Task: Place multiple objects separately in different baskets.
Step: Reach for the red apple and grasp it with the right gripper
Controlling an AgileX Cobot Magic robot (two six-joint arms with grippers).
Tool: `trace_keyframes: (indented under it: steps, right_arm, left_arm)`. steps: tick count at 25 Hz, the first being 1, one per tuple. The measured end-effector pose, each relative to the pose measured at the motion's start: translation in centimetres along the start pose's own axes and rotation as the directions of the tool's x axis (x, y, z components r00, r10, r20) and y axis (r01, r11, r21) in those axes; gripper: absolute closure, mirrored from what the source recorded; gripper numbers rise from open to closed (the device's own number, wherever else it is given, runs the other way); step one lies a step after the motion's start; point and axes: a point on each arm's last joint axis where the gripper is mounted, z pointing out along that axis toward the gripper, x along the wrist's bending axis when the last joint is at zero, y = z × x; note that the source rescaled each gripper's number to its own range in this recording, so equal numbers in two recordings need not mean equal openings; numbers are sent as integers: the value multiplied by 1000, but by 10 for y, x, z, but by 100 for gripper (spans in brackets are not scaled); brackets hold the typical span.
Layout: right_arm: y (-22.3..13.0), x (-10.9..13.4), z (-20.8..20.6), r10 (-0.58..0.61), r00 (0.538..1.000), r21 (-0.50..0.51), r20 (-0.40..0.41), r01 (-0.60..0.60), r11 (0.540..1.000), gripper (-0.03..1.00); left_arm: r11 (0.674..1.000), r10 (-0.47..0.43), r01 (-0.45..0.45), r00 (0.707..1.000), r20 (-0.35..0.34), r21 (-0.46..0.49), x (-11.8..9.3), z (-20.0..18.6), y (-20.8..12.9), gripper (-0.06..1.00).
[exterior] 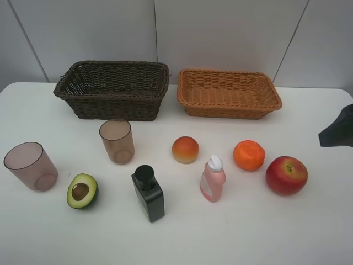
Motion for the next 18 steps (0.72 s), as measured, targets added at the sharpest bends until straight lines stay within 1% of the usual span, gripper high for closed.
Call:
trace_keyframes:
  steps: [9,18]
  right_arm:
    - [11,-4,39,-14,999,124,-29,17,992,6]
    - [18,10,72,-81,994,191,-70,93,977,8]
  left_arm:
    - [1000,0,0,1000,0,0,0,0,0,-6]
    - [1000,0,0,1000,0,0,0,0,0,-6]
